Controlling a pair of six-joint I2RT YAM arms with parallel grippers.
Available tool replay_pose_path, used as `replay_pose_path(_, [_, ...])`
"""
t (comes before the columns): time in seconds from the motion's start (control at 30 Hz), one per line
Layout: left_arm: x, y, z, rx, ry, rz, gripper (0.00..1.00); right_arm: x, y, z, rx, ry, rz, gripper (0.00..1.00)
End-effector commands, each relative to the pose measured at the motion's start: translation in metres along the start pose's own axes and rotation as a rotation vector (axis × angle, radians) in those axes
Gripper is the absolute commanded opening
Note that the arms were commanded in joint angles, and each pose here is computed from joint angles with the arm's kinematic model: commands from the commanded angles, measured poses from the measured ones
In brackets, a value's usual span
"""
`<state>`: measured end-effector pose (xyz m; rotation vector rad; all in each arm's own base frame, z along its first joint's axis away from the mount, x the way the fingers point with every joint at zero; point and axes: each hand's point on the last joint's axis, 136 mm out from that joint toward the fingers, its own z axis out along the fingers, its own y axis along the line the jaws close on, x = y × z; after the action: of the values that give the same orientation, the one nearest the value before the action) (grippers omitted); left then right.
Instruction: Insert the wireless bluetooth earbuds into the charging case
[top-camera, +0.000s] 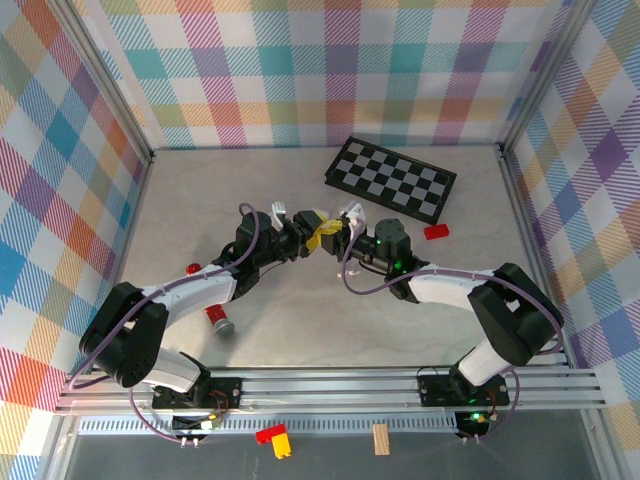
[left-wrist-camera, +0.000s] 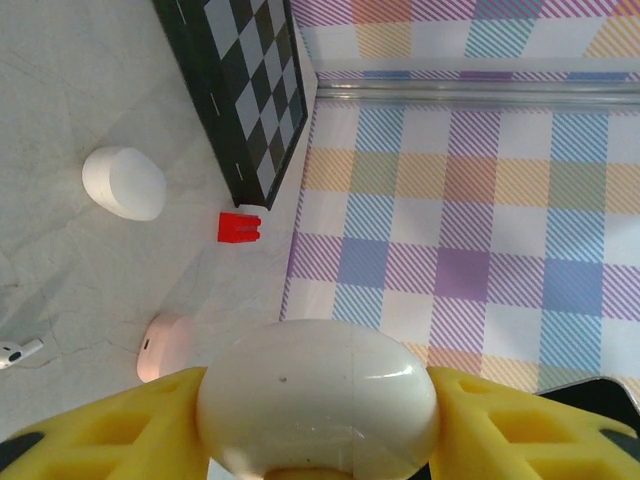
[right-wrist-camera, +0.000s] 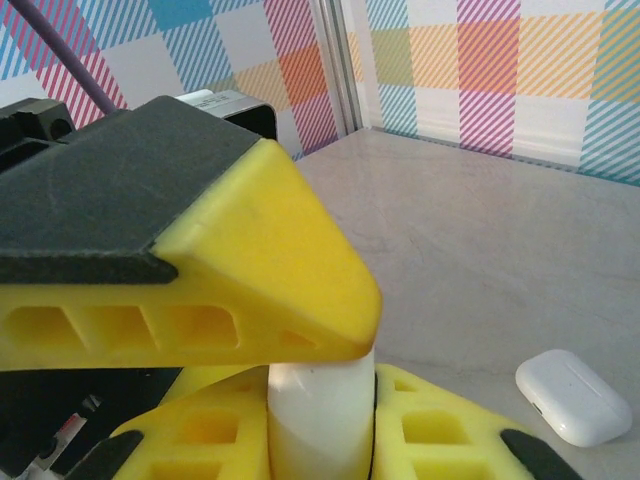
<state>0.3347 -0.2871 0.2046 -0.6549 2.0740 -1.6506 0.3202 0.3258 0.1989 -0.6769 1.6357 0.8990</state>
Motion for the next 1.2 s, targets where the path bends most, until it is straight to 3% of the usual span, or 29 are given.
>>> replay_pose_path(0.0, [0.007,-0.021,-0.006,0.072,0.016,0.055,0.61,-0.013,0.009,-0.003,-0.032,-0.021,-0.023,0.2])
replay_pose_path(0.13, [0.002,-0.043,-0.018,0.155,-0.046,0.203,0.92,-0.013,0.006,-0.015,-0.05,-0.008,-0.002,0.19])
replay_pose_path(0.2, [0.0,-0.055,-0.027,0.181,-0.074,0.316,1.0,-0.012,0.004,-0.025,-0.055,0.016,0.013,0.17])
replay_pose_path(0.37, [0.006,-0.074,-0.048,0.198,-0.1,0.666,1.0,-0.014,0.0,-0.055,-0.069,0.063,0.095,0.12])
replay_pose_path(0.6, [0.036,-0.069,-0.064,0.229,-0.022,1.227,1.0,-0.033,0.027,-0.097,-0.203,0.096,0.101,0.09])
replay_pose_path(0.8, [0.075,-0.049,-0.072,0.383,0.113,1.483,0.95,-0.049,0.06,-0.112,-0.355,0.135,0.068,0.09])
replay_pose_path(0.9, [0.088,-0.049,-0.074,0.449,0.136,1.509,0.92,-0.052,0.075,-0.118,-0.447,0.169,0.045,0.1])
replay_pose_path(1.13, [0.119,-0.056,-0.077,0.584,0.268,1.516,0.68,-0.054,0.094,-0.122,-0.582,0.235,0.02,0.11])
replay_pose_path(1.17, [0.123,-0.057,-0.077,0.594,0.283,1.514,0.61,-0.054,0.096,-0.121,-0.584,0.236,0.017,0.11])
